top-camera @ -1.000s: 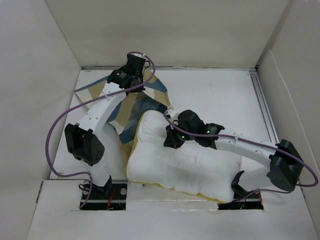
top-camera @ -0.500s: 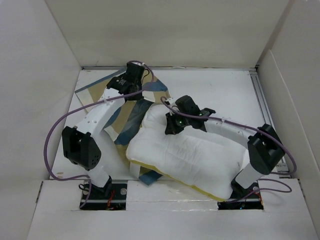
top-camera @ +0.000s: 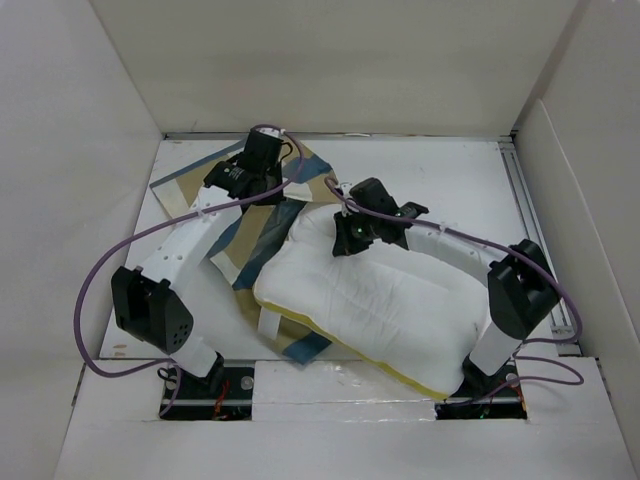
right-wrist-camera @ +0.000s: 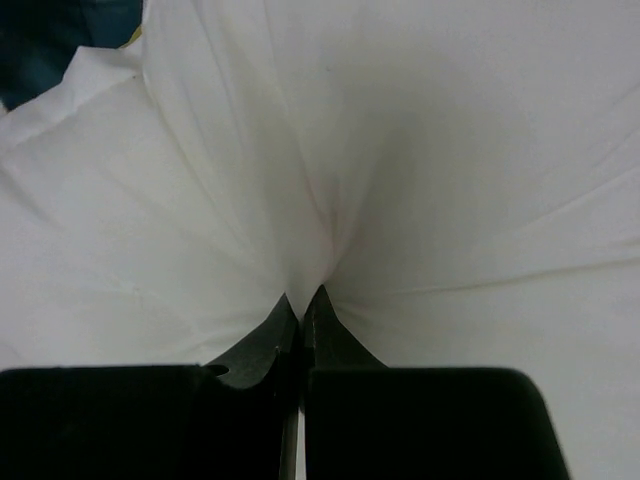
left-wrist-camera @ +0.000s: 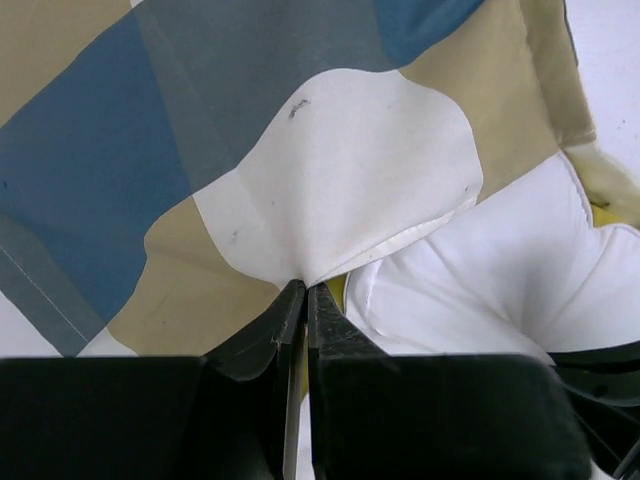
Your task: Put the pillow into the pillowcase
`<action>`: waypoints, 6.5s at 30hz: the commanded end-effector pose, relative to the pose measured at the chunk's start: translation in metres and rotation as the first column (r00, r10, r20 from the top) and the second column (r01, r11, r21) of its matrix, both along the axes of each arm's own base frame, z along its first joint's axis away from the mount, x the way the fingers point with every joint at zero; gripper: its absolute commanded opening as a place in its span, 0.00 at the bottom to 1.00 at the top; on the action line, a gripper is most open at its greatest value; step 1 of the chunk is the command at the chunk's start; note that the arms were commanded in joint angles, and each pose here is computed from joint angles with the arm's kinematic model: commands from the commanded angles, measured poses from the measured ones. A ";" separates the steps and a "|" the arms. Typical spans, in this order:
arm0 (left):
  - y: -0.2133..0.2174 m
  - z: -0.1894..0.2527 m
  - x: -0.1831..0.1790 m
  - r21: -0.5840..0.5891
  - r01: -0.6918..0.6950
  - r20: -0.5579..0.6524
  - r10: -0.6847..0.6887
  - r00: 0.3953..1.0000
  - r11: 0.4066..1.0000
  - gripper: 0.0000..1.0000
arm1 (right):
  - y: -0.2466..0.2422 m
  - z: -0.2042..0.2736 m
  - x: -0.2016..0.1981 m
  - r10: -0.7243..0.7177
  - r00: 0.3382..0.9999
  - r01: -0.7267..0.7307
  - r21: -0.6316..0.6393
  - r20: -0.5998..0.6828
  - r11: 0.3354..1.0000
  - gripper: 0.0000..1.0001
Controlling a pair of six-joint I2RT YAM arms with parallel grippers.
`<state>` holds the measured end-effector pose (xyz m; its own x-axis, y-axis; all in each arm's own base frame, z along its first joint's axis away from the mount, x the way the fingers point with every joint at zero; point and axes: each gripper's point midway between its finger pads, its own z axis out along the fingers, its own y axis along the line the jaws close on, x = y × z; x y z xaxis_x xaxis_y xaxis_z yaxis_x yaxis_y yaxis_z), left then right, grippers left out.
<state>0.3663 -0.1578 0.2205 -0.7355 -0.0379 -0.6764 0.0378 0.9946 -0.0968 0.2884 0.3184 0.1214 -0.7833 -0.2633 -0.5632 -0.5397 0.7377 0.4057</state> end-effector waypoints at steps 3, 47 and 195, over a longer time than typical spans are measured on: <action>-0.008 0.012 -0.008 -0.021 0.030 0.029 -0.029 0.999 0.999 0.00 | 0.014 0.056 0.041 -0.163 0.980 0.156 0.066 0.114 0.986 0.00; -0.047 0.027 -0.026 -0.156 0.232 0.012 -0.233 0.972 0.960 0.00 | -0.037 0.011 0.165 -0.670 0.742 0.666 0.110 0.002 0.738 0.00; -0.119 0.085 -0.026 -0.525 0.248 0.174 -0.182 0.968 0.814 1.00 | -0.103 0.083 0.008 -0.749 0.604 0.580 0.493 0.272 0.648 1.00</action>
<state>0.3164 -0.2968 0.2686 -0.8047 -0.2513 -0.5378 0.2611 0.6638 -0.7009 0.2767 0.2277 0.1993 -0.3375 0.5330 -0.7759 -0.1526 0.7824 0.6038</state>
